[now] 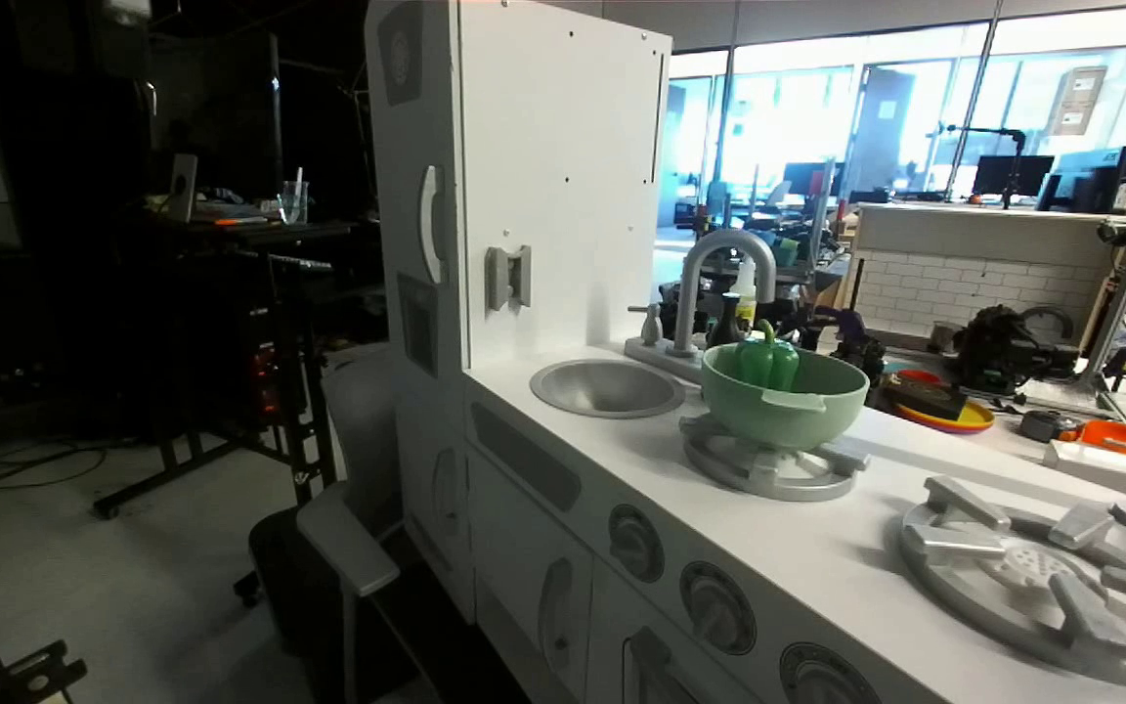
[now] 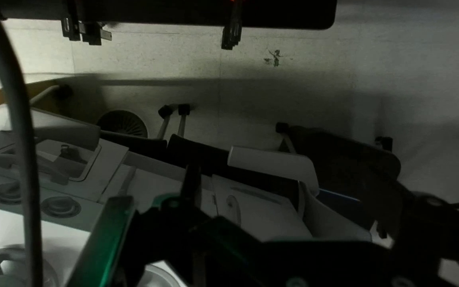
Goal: Open the right door of the cabinet, put the black bottle from the counter and the green toy from the pot in the cabinet.
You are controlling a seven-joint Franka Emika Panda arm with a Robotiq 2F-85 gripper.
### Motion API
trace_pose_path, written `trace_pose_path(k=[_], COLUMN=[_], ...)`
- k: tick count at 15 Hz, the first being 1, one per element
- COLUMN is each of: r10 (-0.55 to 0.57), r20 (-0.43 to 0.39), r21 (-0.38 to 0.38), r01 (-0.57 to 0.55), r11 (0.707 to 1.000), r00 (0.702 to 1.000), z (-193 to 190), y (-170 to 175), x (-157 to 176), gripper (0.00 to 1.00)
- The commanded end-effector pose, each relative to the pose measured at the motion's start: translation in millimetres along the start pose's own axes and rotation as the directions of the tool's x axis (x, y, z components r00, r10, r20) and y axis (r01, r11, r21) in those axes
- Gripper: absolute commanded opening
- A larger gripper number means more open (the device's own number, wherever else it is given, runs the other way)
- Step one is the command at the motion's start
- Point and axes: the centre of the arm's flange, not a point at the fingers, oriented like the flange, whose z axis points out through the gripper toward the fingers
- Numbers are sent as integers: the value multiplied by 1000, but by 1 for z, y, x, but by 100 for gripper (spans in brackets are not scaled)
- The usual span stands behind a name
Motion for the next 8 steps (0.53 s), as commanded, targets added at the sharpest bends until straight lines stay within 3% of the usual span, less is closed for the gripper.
trace_pose_path(k=[1,3,8], r10=[75,125,241], r20=[-45,-85,-162], r21=[-48,-73,-186], r01=[-78,-131,-270], r11=[996,989,945], r00=[996,988,957], z=[17,24,58], y=[-50,-78,-80], x=[59,87,157], gripper=[100,100,100])
